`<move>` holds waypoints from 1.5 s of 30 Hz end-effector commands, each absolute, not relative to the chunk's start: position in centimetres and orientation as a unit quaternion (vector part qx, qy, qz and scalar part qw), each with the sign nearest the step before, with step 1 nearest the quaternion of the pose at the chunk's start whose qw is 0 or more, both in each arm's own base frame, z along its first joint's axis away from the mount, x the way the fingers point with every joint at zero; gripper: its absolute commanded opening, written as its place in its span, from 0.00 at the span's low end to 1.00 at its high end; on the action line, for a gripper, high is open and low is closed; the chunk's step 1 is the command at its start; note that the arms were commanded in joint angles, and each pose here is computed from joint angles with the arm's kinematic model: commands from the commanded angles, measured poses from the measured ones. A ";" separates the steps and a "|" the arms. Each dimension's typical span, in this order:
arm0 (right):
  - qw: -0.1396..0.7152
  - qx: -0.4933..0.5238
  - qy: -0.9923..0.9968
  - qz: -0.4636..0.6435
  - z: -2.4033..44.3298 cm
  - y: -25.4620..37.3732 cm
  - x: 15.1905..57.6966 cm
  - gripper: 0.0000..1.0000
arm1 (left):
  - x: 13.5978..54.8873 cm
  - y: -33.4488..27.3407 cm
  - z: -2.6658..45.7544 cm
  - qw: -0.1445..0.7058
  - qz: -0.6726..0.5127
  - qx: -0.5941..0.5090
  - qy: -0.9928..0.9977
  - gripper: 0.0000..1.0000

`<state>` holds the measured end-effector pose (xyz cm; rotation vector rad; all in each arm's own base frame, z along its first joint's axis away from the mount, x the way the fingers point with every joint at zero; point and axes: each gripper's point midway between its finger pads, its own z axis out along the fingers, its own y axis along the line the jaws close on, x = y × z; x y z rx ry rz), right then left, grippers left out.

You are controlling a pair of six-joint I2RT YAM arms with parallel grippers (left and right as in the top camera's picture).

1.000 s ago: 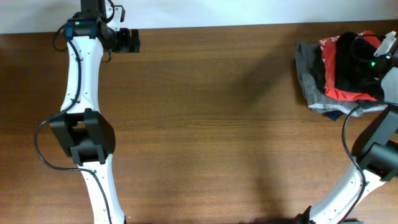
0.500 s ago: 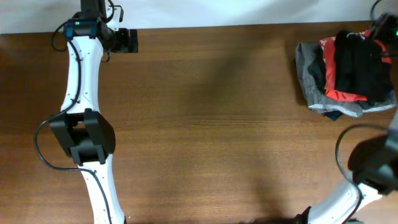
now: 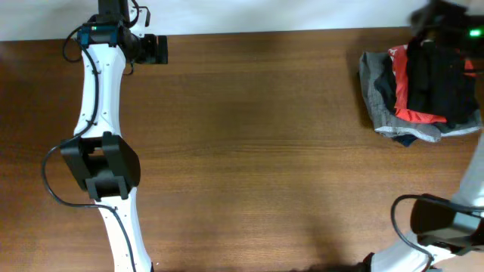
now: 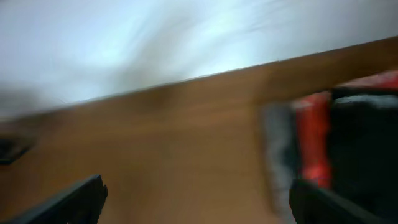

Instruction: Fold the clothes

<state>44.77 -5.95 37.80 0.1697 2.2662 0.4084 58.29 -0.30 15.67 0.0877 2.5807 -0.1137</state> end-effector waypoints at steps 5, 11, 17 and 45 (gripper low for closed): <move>0.353 -0.045 0.897 0.263 37.9 5.5 43.0 0.99 | 58.3 -0.1 14.9 0.268 -0.035 0.040 0.962 0.99; 0.337 -0.095 0.894 0.281 37.9 10.3 42.1 0.99 | 58.3 -0.1 14.9 0.268 -0.035 0.040 0.962 0.99; 0.335 -0.099 0.896 0.275 37.7 10.5 42.0 0.99 | 58.3 -0.1 14.9 0.268 -0.035 0.040 0.962 0.99; 0.639 -0.052 0.767 0.030 38.0 3.1 34.9 0.99 | 58.3 -0.1 14.9 0.268 -0.035 0.040 0.962 0.99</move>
